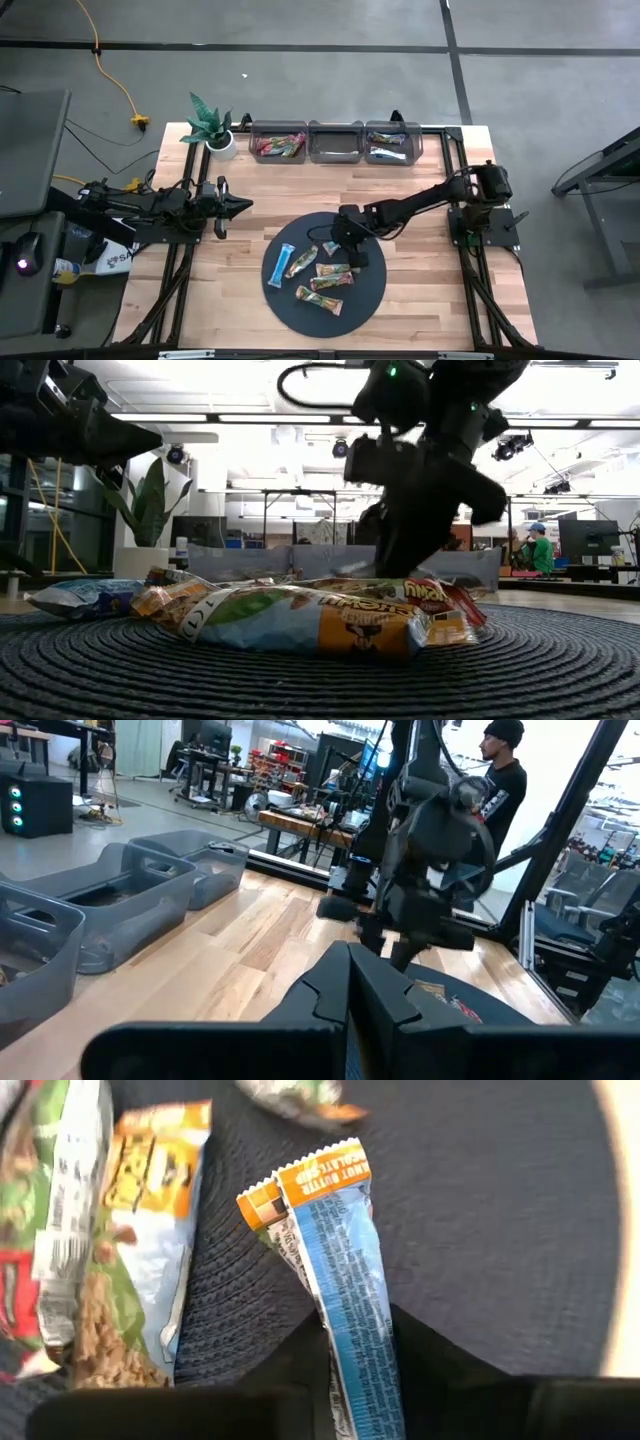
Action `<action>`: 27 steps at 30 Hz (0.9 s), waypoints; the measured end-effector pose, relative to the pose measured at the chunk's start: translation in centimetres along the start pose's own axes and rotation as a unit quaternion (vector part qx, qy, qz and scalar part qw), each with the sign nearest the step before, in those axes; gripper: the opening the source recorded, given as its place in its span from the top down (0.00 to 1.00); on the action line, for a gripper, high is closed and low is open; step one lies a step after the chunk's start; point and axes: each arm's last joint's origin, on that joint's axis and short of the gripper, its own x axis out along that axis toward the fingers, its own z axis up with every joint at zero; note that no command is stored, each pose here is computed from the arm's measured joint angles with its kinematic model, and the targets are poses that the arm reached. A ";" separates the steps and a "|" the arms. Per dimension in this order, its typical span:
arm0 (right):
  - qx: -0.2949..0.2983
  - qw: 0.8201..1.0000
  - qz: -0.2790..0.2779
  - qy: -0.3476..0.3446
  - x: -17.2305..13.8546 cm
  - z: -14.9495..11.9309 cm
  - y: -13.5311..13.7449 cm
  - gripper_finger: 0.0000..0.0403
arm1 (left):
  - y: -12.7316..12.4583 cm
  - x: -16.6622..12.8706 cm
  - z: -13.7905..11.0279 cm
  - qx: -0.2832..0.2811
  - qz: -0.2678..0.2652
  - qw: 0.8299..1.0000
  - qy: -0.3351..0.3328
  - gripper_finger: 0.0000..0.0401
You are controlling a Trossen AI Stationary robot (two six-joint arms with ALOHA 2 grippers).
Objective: Pick and place Granola Bars by type
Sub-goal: Put the yellow granola bar into the middle black bin
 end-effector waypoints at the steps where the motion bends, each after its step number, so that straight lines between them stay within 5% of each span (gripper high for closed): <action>1: 0.009 1.000 -0.006 -0.004 -0.5 0.1 -0.1 0.84 | 0.0 0.0 0.0 0.000 0.000 1.000 0.000 1.00; 7: 0.110 0.992 -0.015 -0.058 -4.2 1.3 -1.1 0.88 | 0.0 0.0 0.0 0.000 0.000 1.000 0.000 1.00; 12: 0.206 0.968 0.046 -0.133 -7.9 2.6 -2.0 0.90 | 0.0 0.0 0.0 0.000 0.000 1.000 0.000 1.00; 18: 0.254 0.913 0.171 -0.269 -12.1 5.0 -2.6 0.88 | 0.0 0.0 0.0 0.000 0.000 1.000 0.000 1.00; 27: 0.204 0.816 0.288 -0.458 -16.4 7.9 -2.3 0.90 | 0.0 0.0 0.0 0.000 0.000 1.000 0.000 1.00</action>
